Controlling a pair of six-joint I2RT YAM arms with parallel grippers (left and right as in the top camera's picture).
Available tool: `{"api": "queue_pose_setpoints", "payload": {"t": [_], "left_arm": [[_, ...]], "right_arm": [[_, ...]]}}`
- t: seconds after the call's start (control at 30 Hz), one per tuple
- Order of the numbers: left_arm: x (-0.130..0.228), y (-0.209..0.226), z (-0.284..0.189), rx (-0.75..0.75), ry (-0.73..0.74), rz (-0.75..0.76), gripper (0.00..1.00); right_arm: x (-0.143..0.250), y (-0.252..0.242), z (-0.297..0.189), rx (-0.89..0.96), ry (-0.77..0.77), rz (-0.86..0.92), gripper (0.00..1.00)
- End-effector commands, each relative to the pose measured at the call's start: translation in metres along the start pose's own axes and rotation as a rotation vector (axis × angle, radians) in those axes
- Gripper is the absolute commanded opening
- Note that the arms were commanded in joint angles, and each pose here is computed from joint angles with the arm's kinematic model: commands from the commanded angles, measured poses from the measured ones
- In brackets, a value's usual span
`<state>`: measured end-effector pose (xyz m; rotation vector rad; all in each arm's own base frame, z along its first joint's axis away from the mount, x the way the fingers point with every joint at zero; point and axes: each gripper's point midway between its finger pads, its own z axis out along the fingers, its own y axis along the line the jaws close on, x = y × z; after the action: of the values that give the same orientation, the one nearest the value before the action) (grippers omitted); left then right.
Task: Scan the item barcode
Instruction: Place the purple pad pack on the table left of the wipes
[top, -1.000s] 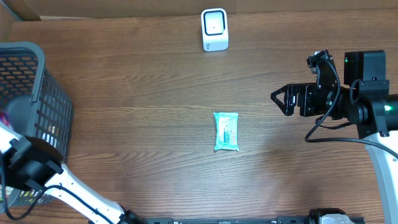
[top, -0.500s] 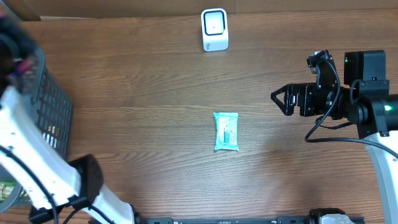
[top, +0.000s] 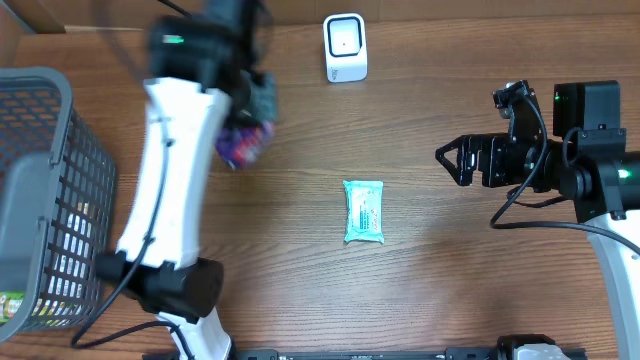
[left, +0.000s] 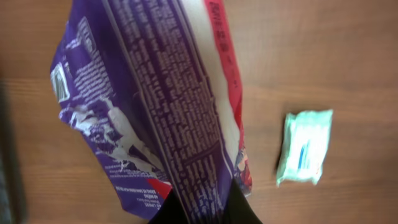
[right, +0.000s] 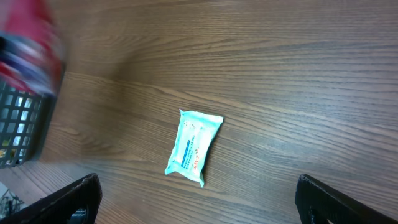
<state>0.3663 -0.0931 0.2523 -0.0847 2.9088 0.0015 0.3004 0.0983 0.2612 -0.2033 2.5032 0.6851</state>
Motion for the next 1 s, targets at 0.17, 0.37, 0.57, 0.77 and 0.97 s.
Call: {"api": "queue_pose_setpoints", "payload": {"t": [0.17, 0.37, 0.57, 0.77, 0.97], "left_arm": [[0.069, -0.044, 0.123, -0.073, 0.201, 0.02, 0.04], [0.081, -0.055, 0.15, -0.047, 0.203, 0.039, 0.19], [0.053, -0.057, 0.126, -0.019, 0.126, 0.021, 0.47], [-0.011, -0.028, 0.033, 0.045, -0.064, -0.049, 0.47], [-0.038, 0.073, -0.082, 0.008, -0.304, -0.284, 0.47]], "right_arm": [[-0.008, 0.005, -0.006, -0.003, -0.03, -0.017, 1.0], [-0.009, 0.005, -0.007, -0.003, -0.033, -0.019, 1.0], [-0.009, 0.005, -0.007, -0.004, -0.033, -0.019, 1.0], [-0.008, 0.005, -0.006, -0.004, -0.032, -0.018, 1.0], [-0.008, 0.005, -0.006, -0.003, -0.03, -0.017, 1.0]]}}
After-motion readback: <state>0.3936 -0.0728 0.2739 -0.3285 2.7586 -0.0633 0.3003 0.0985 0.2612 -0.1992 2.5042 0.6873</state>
